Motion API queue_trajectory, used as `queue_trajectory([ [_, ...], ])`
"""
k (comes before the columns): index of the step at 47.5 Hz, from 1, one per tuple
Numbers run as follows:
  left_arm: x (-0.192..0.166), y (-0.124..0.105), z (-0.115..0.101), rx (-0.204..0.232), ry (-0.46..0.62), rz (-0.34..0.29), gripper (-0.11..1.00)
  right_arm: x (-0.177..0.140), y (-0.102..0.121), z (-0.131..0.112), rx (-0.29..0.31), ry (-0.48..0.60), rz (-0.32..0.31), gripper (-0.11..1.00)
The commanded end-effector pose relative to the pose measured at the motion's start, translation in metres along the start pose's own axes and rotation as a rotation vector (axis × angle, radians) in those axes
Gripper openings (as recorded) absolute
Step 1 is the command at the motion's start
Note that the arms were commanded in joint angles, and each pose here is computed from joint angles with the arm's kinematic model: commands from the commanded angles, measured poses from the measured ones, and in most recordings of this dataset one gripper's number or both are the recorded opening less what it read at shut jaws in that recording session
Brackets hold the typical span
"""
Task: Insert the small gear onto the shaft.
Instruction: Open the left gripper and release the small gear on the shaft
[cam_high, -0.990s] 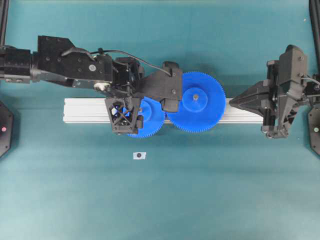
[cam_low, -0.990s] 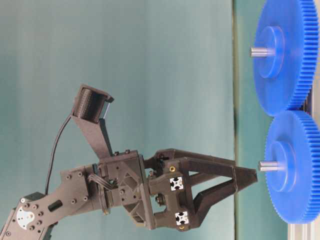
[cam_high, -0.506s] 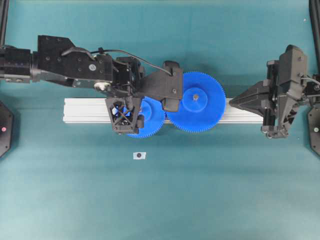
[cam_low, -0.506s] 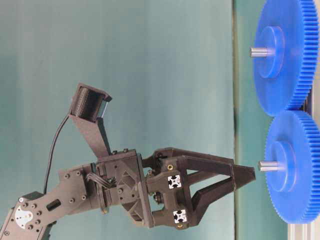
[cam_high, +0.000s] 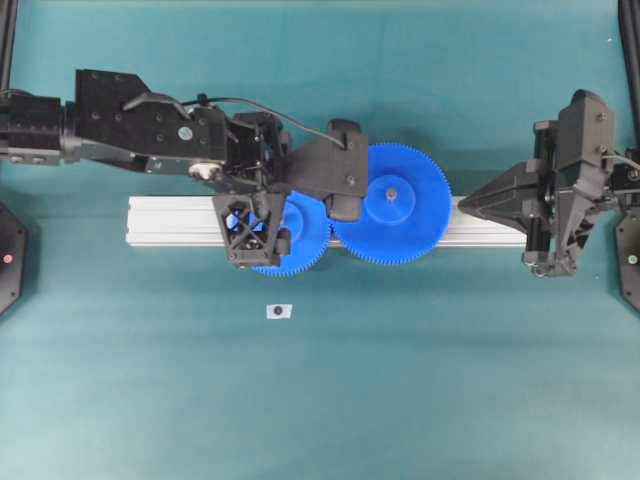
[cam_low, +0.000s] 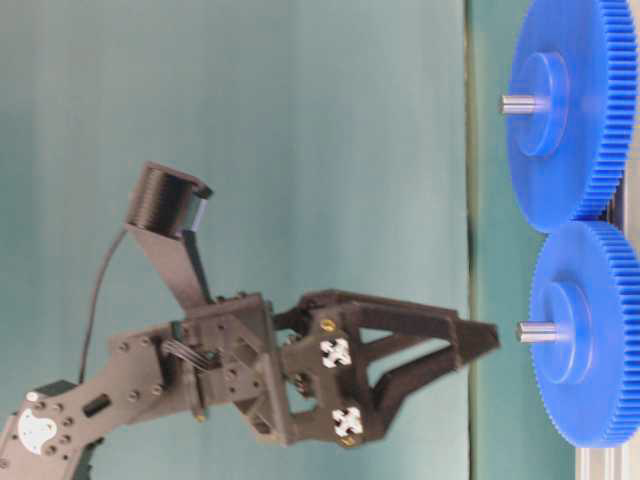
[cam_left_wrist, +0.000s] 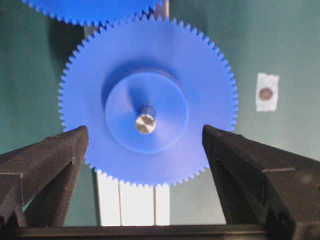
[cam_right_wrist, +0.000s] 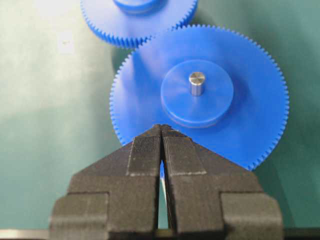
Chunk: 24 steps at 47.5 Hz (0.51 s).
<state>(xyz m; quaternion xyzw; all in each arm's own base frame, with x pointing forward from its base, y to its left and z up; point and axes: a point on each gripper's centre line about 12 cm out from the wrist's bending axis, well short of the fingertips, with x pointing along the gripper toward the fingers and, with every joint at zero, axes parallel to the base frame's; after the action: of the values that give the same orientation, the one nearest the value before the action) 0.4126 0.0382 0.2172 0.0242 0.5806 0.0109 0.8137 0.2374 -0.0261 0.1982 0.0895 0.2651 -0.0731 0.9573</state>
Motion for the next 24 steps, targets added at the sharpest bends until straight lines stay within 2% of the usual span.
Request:
queue_trajectory([
  [1,-0.034,0.0,0.013,0.001,-0.096,0.012,0.9,-0.001,0.002,0.008,0.008,-0.026,0.005,0.04],
  [10,-0.052,-0.003,0.014,0.007,-0.135,0.012,0.9,-0.001,0.002,0.008,0.008,-0.026,0.005,0.04],
  [24,-0.075,-0.012,0.01,0.022,-0.124,0.003,0.9,-0.001,0.002,0.008,0.008,-0.026,0.005,0.04],
])
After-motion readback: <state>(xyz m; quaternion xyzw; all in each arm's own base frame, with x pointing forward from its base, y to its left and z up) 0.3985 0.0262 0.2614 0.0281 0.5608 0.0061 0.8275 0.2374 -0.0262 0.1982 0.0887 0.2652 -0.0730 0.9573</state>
